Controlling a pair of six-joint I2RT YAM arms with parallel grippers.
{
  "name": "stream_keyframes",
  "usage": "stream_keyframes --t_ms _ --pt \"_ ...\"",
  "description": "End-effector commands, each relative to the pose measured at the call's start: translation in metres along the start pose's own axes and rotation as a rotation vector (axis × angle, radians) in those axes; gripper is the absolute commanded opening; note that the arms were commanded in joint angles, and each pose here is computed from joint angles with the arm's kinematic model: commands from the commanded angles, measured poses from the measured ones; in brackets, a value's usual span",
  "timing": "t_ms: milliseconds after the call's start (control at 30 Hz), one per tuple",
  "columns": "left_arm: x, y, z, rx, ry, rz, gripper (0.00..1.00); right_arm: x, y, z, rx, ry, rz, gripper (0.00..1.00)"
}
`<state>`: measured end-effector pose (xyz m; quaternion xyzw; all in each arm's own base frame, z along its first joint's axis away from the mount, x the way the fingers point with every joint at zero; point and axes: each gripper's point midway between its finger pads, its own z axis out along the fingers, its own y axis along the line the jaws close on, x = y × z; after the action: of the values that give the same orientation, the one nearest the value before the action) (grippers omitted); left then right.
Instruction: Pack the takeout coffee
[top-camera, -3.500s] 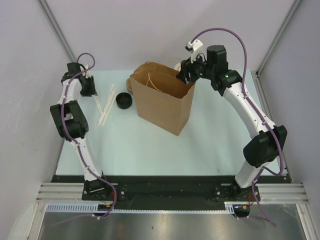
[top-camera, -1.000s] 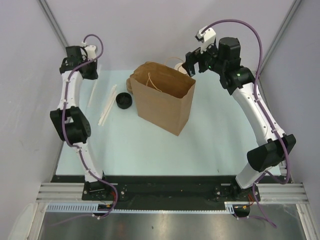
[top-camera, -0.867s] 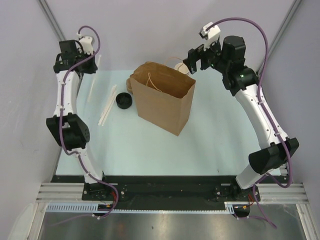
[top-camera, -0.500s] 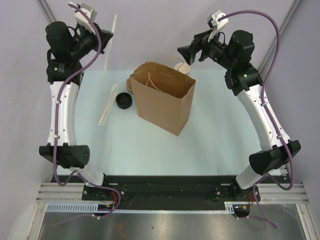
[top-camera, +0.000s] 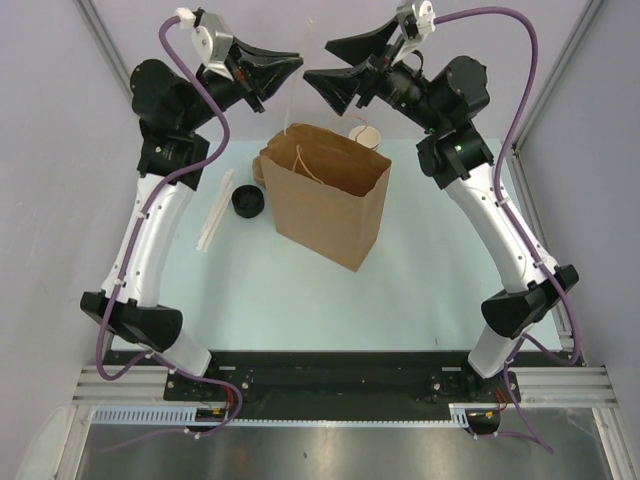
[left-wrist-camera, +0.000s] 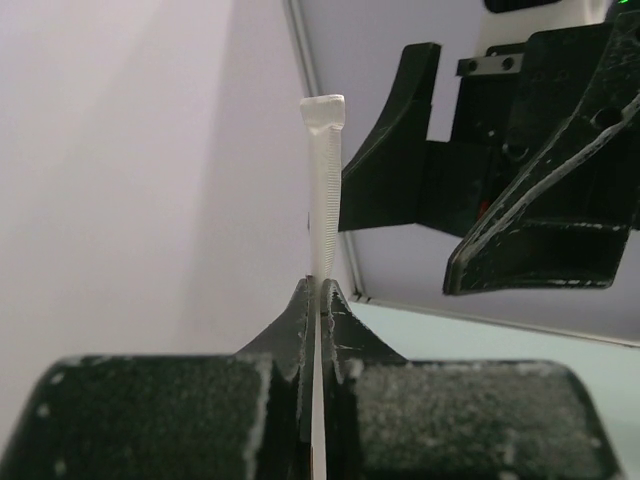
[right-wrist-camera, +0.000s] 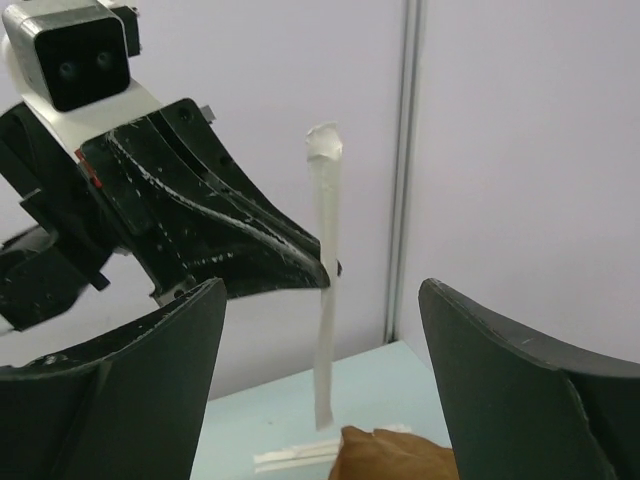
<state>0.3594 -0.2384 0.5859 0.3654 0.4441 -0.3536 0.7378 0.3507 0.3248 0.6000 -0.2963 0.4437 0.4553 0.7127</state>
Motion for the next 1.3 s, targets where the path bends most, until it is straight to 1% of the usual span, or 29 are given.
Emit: stream_keyframes --t_ms 0,100,267,333,367,433,500,533,567,600,633,667,733,767,800,833,900,933,1000,1033,1067,1167,1200,1233,1267 --pt "-0.017 -0.025 0.008 0.094 -0.074 -0.007 0.0 -0.037 0.012 0.009 -0.021 -0.117 -0.064 0.82" --pt "-0.011 -0.035 0.01 0.128 -0.068 -0.021 0.0 -0.033 0.004 0.01 0.014 -0.113 -0.062 0.77" --pt "-0.001 -0.042 0.012 0.15 -0.06 -0.04 0.0 -0.04 0.005 0.011 0.013 -0.132 -0.064 0.71" --pt "0.001 -0.042 0.012 0.153 -0.059 -0.038 0.0 -0.042 0.002 0.011 0.026 -0.139 -0.052 0.64" --pt "0.002 -0.043 0.012 0.156 -0.058 -0.04 0.0 -0.042 0.0 0.012 0.036 -0.139 -0.043 0.58" --pt "0.002 -0.043 0.013 0.154 -0.058 -0.041 0.0 -0.04 -0.003 0.012 0.04 -0.138 -0.025 0.51" --pt "0.002 -0.042 0.013 0.152 -0.058 -0.041 0.0 -0.039 -0.002 0.013 0.034 -0.134 -0.021 0.32" --pt "0.003 -0.043 0.013 0.155 -0.055 -0.043 0.0 -0.039 -0.001 0.012 0.033 -0.132 -0.022 0.21" --pt "0.003 -0.043 0.013 0.153 -0.054 -0.038 0.0 -0.038 -0.001 0.013 0.034 -0.127 -0.019 0.0" --pt "0.002 -0.042 0.013 0.151 -0.054 -0.035 0.02 -0.036 -0.002 0.013 0.034 -0.121 -0.019 0.0" --pt "0.003 -0.041 0.012 0.143 -0.048 -0.038 0.06 -0.036 -0.001 0.013 0.032 -0.119 -0.022 0.0" --pt "0.002 -0.041 0.012 0.137 -0.047 -0.03 0.23 -0.036 -0.002 0.013 0.032 -0.119 -0.025 0.0" --pt "0.008 -0.035 0.01 0.098 -0.017 -0.04 0.43 -0.038 -0.002 0.012 0.031 -0.118 -0.044 0.0" --pt "0.005 -0.034 0.006 0.087 -0.012 -0.011 0.56 -0.04 -0.004 0.012 0.039 -0.121 -0.058 0.0" --pt "0.006 -0.032 0.003 0.077 0.001 -0.004 0.61 -0.041 -0.005 0.012 0.046 -0.121 -0.076 0.0" --pt "0.012 -0.025 -0.003 0.049 0.029 -0.007 0.68 -0.041 -0.007 0.011 0.057 -0.111 -0.108 0.0" --pt "0.008 -0.015 -0.013 0.003 0.044 0.013 0.74 -0.044 -0.007 0.01 0.061 -0.1 -0.158 0.0" --pt "0.012 0.0 -0.023 -0.039 0.066 0.008 0.82 -0.038 -0.009 0.009 0.069 -0.068 -0.164 0.0" --pt "0.015 0.012 -0.035 -0.082 0.103 -0.019 0.91 -0.032 -0.014 0.007 0.081 -0.034 -0.205 0.0" --pt "0.017 0.024 -0.045 -0.121 0.122 -0.01 0.97 -0.019 -0.018 0.005 0.087 0.021 -0.197 0.0" --pt "0.018 0.028 -0.051 -0.137 0.134 -0.005 1.0 -0.011 -0.021 0.004 0.092 0.051 -0.218 0.0" --pt "0.024 0.035 -0.069 -0.192 0.183 0.015 0.99 0.016 -0.031 -0.002 0.114 0.152 -0.225 0.0" --pt "0.034 0.032 -0.084 -0.22 0.226 0.031 1.0 0.038 -0.035 -0.009 0.126 0.235 -0.212 0.0" --pt "0.038 0.031 -0.087 -0.224 0.237 0.05 0.99 0.042 -0.036 -0.011 0.13 0.253 -0.208 0.0" --pt "0.05 0.031 -0.091 -0.229 0.259 0.037 0.99 0.051 -0.039 -0.012 0.13 0.278 -0.208 0.0"
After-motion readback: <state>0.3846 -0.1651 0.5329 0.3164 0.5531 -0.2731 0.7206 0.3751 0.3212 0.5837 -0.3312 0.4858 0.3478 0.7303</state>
